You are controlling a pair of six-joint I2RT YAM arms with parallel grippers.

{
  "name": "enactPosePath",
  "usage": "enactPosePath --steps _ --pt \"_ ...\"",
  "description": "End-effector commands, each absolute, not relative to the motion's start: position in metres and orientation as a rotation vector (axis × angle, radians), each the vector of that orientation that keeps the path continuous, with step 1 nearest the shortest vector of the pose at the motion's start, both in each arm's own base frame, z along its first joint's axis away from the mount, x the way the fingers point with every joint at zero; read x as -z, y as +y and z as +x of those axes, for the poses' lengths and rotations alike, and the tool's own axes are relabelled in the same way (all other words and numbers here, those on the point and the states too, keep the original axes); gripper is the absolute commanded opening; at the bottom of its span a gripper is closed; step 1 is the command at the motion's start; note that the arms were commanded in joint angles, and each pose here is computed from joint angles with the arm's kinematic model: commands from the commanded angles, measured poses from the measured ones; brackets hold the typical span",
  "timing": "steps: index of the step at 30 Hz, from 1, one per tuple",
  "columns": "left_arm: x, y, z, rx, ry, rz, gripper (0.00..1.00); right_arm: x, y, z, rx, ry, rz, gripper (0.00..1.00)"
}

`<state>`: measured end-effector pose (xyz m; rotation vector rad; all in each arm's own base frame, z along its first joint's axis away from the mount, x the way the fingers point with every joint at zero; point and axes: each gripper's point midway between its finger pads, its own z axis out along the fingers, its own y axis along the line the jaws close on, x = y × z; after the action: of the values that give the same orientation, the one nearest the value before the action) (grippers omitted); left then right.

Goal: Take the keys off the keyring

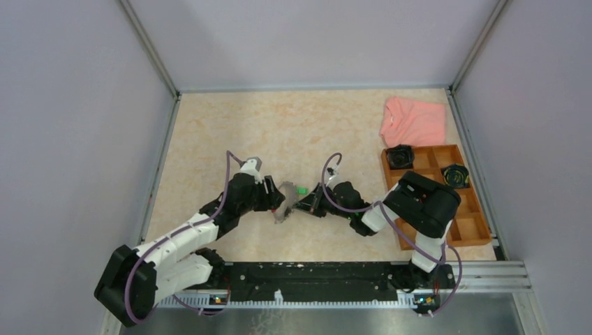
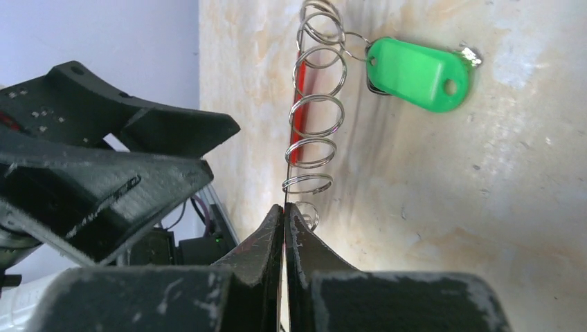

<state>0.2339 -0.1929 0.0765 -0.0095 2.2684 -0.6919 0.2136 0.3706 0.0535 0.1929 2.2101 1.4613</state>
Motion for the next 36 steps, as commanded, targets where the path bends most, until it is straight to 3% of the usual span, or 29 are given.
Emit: enactPosePath --steps 1,12,36 --pt "-0.087 -0.174 0.244 0.631 2.256 -0.069 0.68 -0.083 0.374 0.22 -1.578 2.075 0.179 0.0" --pt "-0.076 -0.181 0.23 0.934 2.27 -0.226 0.88 -0.086 0.363 0.21 -1.799 2.031 0.28 0.0" --pt "-0.054 -0.189 0.199 1.319 2.207 -0.864 0.86 -0.084 0.347 0.205 -1.924 2.002 0.5 0.0"
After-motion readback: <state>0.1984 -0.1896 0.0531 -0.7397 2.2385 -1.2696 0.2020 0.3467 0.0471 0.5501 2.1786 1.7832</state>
